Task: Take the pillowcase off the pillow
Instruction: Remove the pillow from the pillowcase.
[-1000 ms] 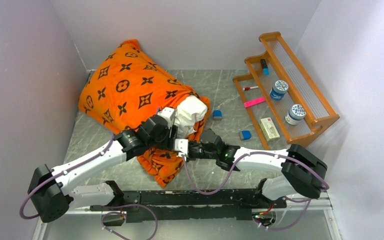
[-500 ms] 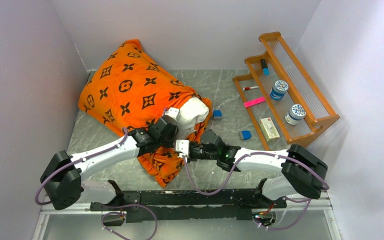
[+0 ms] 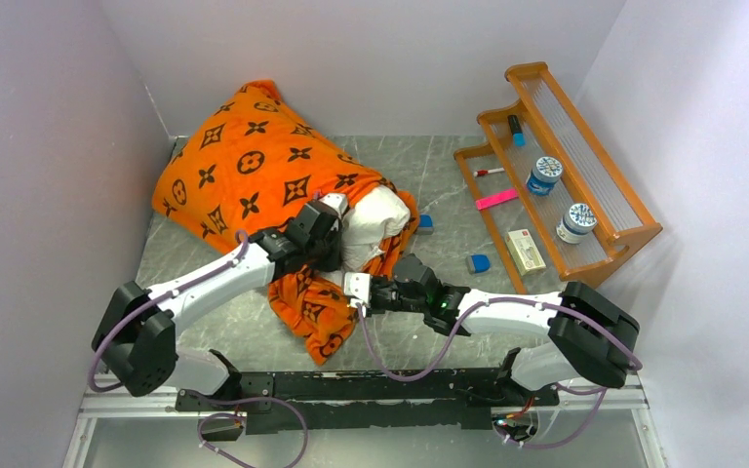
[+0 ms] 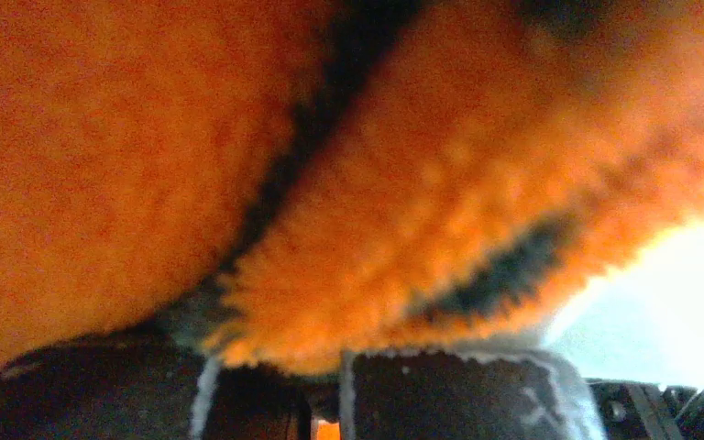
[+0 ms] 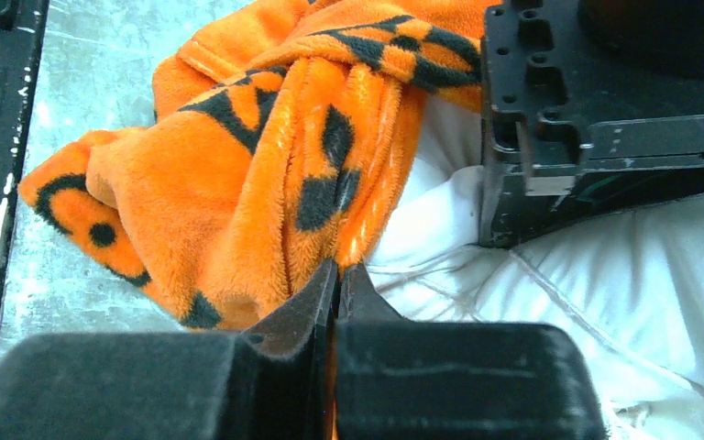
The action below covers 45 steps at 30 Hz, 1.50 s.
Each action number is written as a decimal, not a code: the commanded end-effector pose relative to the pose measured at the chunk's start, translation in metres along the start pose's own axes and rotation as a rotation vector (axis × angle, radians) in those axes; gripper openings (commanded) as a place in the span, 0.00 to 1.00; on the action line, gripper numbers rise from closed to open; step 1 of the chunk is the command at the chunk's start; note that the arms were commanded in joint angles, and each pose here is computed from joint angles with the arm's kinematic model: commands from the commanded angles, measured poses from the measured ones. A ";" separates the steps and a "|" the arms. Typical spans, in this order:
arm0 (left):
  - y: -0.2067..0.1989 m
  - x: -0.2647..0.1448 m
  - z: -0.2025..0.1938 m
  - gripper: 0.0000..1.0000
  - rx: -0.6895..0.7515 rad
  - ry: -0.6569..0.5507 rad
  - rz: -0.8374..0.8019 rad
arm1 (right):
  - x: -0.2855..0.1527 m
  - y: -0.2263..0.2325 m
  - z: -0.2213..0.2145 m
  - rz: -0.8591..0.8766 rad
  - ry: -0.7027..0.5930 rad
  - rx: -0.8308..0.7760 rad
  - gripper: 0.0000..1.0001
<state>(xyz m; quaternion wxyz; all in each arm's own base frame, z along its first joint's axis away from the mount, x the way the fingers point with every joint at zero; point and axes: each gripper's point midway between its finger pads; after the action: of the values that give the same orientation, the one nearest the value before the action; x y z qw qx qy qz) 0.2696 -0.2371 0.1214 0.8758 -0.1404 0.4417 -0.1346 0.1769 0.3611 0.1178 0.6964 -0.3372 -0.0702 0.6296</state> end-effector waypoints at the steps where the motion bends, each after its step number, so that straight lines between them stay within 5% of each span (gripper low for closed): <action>1: -0.059 -0.008 0.137 0.05 -0.207 -0.387 -0.264 | -0.011 0.091 0.021 0.350 -0.105 0.104 0.00; 16: -0.110 -0.056 0.265 0.05 -0.260 -0.675 -0.450 | -0.012 0.104 0.011 0.375 -0.044 0.093 0.00; 29: -0.105 -0.087 0.346 0.05 -0.223 -0.827 -0.439 | -0.020 0.109 -0.002 0.319 0.000 0.123 0.00; 33: -0.112 -0.076 0.309 0.05 -0.174 -0.705 -0.501 | -0.016 0.090 0.000 0.225 -0.012 0.091 0.00; 40: -0.093 -0.059 0.188 0.05 -0.119 -0.515 -0.444 | -0.008 0.062 0.012 0.092 -0.071 0.045 0.00; 45: -0.082 -0.050 0.100 0.28 -0.017 -0.369 -0.337 | -0.004 0.055 0.020 0.061 -0.110 0.034 0.00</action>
<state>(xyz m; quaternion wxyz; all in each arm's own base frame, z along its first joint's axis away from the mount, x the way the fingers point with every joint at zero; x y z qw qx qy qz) 0.2906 -0.2615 0.1674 0.8593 -0.2111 0.4187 -0.2043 0.1886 0.3468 0.1294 0.7521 -0.3507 -0.1083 0.5474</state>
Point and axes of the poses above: each gripper's point midway between its finger pads, its own x axis out along the fingers, its own y axis along the line the jaws close on, z = x × y, and after that the axes turned 13 degrees about -x, right-handed
